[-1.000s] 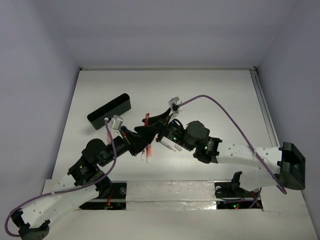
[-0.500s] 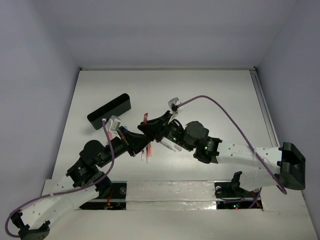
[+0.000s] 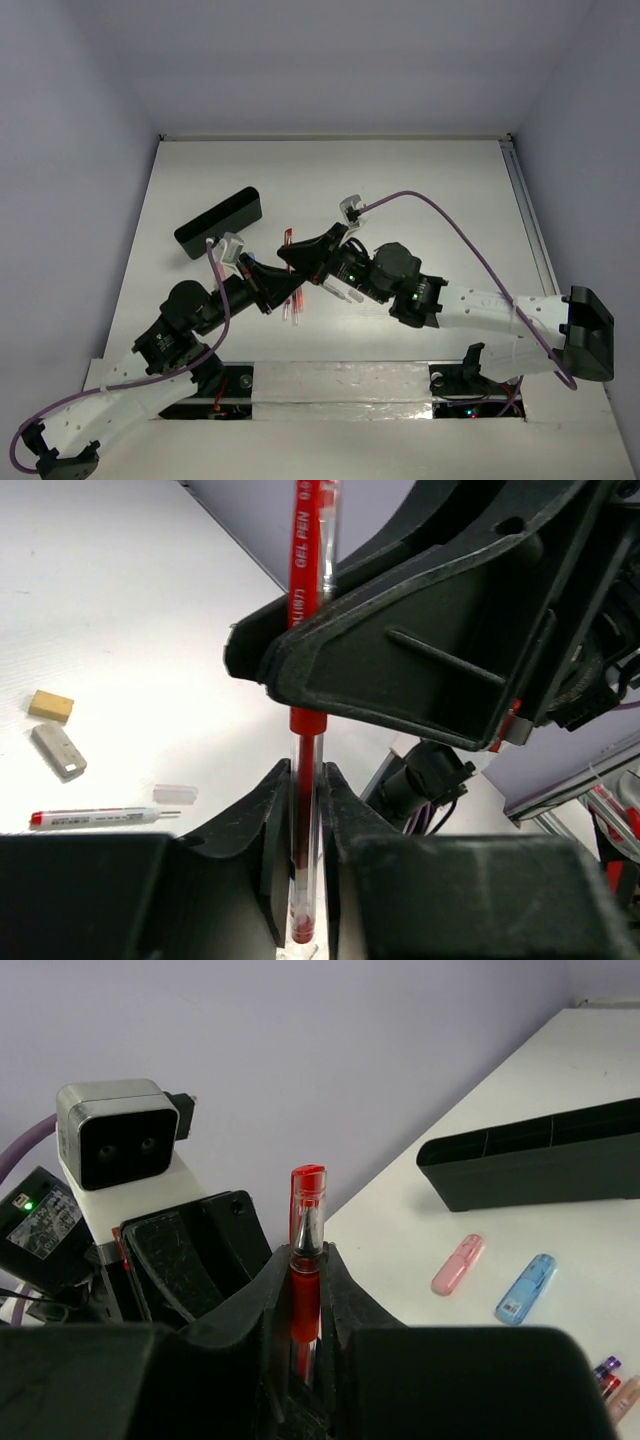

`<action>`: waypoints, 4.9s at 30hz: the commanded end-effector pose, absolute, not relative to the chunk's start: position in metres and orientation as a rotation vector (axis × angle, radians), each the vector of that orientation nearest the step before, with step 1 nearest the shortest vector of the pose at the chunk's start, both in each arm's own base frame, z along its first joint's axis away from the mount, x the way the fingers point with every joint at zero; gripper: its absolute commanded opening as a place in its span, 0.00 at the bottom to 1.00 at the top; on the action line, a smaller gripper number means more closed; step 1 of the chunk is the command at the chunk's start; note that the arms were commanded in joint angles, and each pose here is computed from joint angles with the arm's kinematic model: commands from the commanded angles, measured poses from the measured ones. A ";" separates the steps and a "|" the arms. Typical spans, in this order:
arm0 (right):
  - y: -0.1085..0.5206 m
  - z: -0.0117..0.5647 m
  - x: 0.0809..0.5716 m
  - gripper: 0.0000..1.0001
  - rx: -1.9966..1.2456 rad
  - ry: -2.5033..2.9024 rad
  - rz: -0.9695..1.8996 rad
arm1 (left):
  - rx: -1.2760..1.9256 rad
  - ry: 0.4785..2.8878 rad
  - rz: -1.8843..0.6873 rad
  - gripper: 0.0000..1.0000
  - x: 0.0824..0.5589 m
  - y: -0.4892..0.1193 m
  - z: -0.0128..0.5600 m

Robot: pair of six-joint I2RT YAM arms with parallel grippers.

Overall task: Sort the stationery into containers
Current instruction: Close the pen cap on the pen, then place the pen in the storage box, then move the pen to the center of the board.

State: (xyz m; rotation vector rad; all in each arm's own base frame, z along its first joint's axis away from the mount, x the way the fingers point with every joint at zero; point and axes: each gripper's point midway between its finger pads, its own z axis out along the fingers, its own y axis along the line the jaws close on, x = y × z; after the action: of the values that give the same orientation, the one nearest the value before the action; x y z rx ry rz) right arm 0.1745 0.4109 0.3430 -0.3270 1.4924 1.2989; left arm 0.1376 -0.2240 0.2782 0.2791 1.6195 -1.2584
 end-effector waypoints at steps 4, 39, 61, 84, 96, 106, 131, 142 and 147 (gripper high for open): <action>0.417 0.371 0.185 0.00 -0.346 1.432 1.222 | 0.194 1.558 -1.190 0.38 0.144 -0.202 0.317; 0.634 0.303 0.351 0.00 -0.486 1.314 1.316 | -0.391 1.350 -0.514 0.06 0.161 -0.007 0.351; 0.646 0.260 0.411 0.00 -0.327 1.283 1.182 | -0.224 1.399 -0.501 0.16 0.174 -0.043 0.348; 0.659 0.224 0.393 0.34 -0.440 1.330 1.213 | -0.164 1.405 -0.480 0.16 0.182 -0.054 0.347; 0.641 0.262 0.371 0.76 -0.476 1.300 1.254 | -0.167 1.400 -0.472 0.15 0.182 -0.052 0.350; 0.607 0.298 0.359 0.93 -0.428 1.283 1.231 | -0.121 1.407 -0.511 0.14 0.185 -0.067 0.363; 0.267 0.137 0.255 0.00 -0.033 2.028 0.847 | 0.539 1.990 -0.837 0.00 0.196 -0.266 0.225; 0.176 0.174 0.228 0.00 0.138 1.873 0.717 | 1.096 2.007 -0.488 0.28 0.197 -0.313 0.169; 0.155 0.184 0.216 0.00 0.177 1.811 0.718 | 1.210 2.073 -0.367 0.38 0.207 -0.316 0.133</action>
State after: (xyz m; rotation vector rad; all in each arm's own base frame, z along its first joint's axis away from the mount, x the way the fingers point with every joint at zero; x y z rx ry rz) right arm 0.2185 0.1741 0.1997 0.1511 1.7809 0.8102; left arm 0.1957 -0.3123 0.1310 1.1300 2.1197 -0.4361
